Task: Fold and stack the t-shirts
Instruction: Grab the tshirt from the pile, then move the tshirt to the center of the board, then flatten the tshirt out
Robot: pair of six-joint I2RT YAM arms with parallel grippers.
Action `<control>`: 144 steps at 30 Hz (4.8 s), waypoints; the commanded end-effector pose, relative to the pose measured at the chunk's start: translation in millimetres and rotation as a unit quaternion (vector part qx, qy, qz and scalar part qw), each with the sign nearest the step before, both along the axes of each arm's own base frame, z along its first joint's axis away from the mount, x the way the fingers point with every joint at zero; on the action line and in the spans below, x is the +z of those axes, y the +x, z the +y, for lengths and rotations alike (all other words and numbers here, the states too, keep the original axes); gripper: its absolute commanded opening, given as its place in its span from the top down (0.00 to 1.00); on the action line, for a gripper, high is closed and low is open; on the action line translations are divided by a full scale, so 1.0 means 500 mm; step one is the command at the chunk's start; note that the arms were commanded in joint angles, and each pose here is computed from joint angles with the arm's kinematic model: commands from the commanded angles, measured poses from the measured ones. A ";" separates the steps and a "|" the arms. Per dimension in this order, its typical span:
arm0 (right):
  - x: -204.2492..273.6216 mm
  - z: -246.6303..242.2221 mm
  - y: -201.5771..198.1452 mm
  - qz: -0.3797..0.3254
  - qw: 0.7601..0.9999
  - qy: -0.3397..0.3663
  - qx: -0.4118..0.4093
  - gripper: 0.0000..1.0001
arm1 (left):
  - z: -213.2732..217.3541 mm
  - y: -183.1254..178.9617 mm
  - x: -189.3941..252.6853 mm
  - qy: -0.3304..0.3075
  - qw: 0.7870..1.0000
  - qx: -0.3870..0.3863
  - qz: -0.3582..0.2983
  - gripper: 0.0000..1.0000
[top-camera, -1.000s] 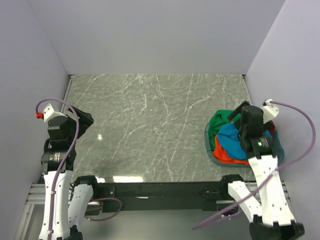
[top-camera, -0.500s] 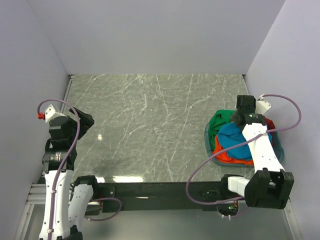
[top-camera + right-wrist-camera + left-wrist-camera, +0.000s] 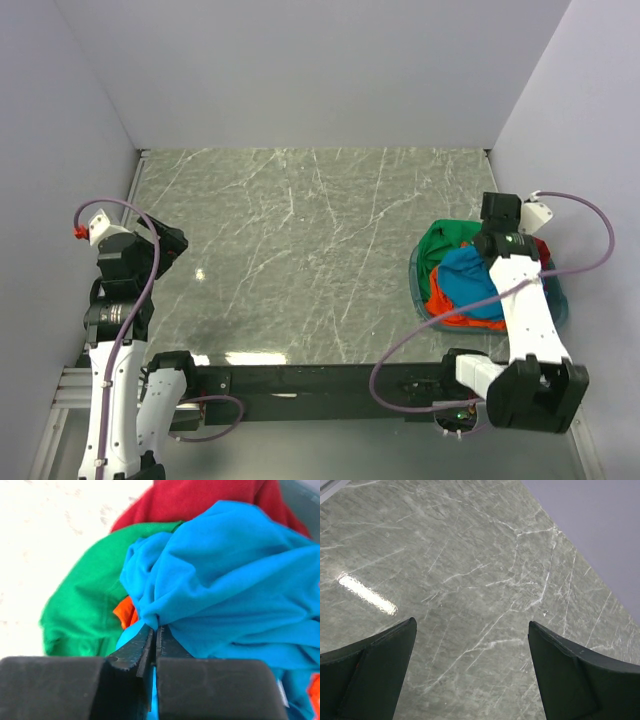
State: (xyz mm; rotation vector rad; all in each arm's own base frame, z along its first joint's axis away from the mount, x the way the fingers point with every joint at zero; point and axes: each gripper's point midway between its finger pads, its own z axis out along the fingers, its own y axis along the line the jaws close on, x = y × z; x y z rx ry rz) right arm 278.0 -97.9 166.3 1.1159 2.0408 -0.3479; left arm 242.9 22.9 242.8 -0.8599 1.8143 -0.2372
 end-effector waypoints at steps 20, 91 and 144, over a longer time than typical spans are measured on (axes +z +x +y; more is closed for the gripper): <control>0.512 0.094 -0.062 -0.329 0.928 -0.053 0.169 1.00 | -0.003 0.001 0.017 0.005 1.000 -0.008 -0.022 0.00; -0.125 1.090 -0.191 0.089 0.692 0.065 0.713 0.14 | 0.009 -0.017 -0.127 -0.047 0.991 0.048 0.114 0.00; -0.099 0.694 -0.152 0.082 0.819 -0.031 0.567 1.00 | -0.072 0.047 -0.168 -0.121 0.986 -0.040 0.110 0.01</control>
